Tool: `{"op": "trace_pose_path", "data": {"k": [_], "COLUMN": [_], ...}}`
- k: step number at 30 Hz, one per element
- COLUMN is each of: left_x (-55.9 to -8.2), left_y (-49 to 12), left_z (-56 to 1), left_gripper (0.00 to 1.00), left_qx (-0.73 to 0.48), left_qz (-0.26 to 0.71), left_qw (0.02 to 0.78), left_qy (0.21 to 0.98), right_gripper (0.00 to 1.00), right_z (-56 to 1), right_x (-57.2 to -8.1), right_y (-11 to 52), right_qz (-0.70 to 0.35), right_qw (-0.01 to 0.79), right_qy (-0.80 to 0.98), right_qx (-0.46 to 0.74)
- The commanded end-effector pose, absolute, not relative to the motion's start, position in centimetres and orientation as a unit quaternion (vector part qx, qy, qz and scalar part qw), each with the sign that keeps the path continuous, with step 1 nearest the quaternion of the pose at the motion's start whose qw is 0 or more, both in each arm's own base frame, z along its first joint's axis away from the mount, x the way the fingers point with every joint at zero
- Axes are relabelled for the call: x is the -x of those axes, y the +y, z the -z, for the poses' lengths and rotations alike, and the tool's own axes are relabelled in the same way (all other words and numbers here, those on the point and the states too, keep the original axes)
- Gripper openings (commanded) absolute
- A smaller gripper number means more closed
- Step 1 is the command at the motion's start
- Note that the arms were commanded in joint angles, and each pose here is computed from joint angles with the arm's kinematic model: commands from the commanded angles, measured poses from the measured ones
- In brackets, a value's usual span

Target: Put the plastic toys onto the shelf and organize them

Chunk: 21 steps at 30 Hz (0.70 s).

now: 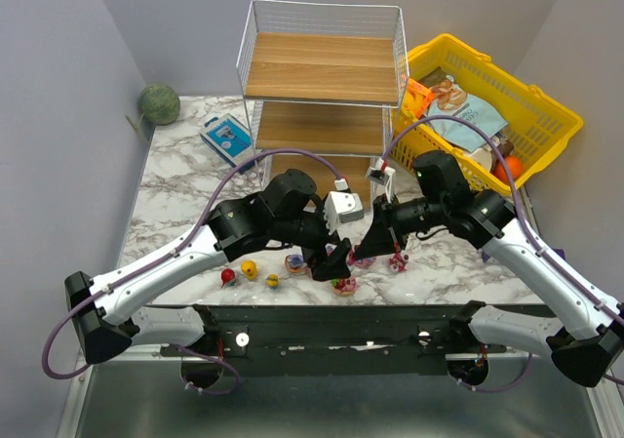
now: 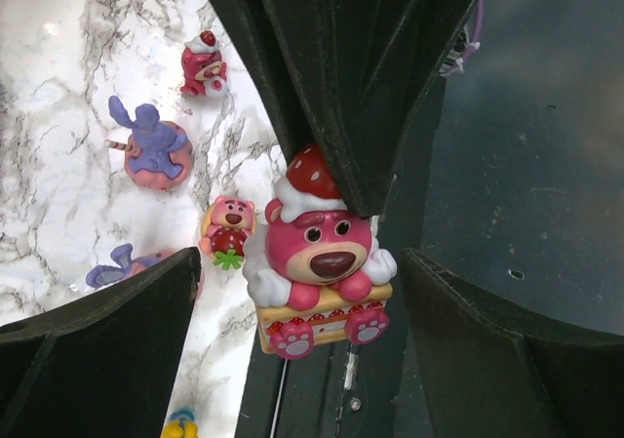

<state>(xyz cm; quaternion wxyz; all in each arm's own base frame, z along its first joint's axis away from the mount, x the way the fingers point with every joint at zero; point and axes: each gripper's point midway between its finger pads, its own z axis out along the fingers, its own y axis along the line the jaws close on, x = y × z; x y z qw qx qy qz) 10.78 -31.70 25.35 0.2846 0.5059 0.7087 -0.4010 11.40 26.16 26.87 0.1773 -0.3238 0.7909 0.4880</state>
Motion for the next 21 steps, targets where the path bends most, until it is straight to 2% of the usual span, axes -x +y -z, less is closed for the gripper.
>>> {"op": "trace_pose_path", "data": {"k": [1,2,3,5,6,13,14,15,17,18,20,21], "left_x": [-10.9,-10.9,-10.8,-10.9,-10.9,-10.7,-10.7,-10.7,-10.8,-10.9,-11.3,-11.4], "left_y": [-32.0,-32.0,-32.1,-32.0,-31.9,-31.7,-31.7,-31.7,-31.7,-31.6,-31.7,-31.4], "left_z": [-25.8,-25.6,-25.5,-25.3,-25.3,-24.9,-24.8,-24.8,-24.8,-24.7,-24.8,-24.8], "left_gripper": [0.84,0.81,0.72,0.62,0.53,0.41,0.38,0.29,0.18,0.07,0.00,0.00], "left_qx": [-0.520,-0.521,-0.522,-0.524,-0.524,-0.524,-0.524,-0.523,-0.521,-0.518,-0.513,-0.507], "left_qz": [0.391,0.390,0.389,0.383,0.381,0.380,0.379,0.379,0.378,0.374,0.370,0.368], "left_qw": [0.290,0.287,0.285,0.284,0.285,0.278,0.278,0.278,0.279,0.283,0.293,0.297], "left_qy": [0.702,0.703,0.703,0.706,0.706,0.710,0.710,0.711,0.713,0.715,0.717,0.720], "right_gripper": [0.01,0.01,0.01,0.01,0.01,0.01,0.01,0.01,0.07,0.14,0.25,0.39], "right_z": [-26.4,-26.4,-26.4,-26.3,-26.2,-26.8,-26.9,-27.1,-27.3,-27.4,-27.4,-27.4], "right_x": [-11.2,-11.2,-11.2,-11.2,-11.2,-11.4,-11.5,-11.6,-11.7,-11.7,-11.9,-12.0], "right_y": [26.1,26.1,26.1,26.1,26.1,26.4,26.4,26.4,26.5,26.5,26.5,26.5], "right_qz": [-0.487,-0.486,-0.486,-0.485,-0.485,-0.492,-0.492,-0.492,-0.493,-0.496,-0.493,-0.491], "right_qw": [0.170,0.170,0.170,0.171,0.169,0.176,0.179,0.181,0.186,0.186,0.190,0.191], "right_qy": [0.797,0.797,0.798,0.799,0.800,0.797,0.797,0.797,0.796,0.796,0.799,0.801], "right_qx": [0.316,0.315,0.314,0.312,0.309,0.302,0.301,0.299,0.297,0.294,0.288,0.283]}}
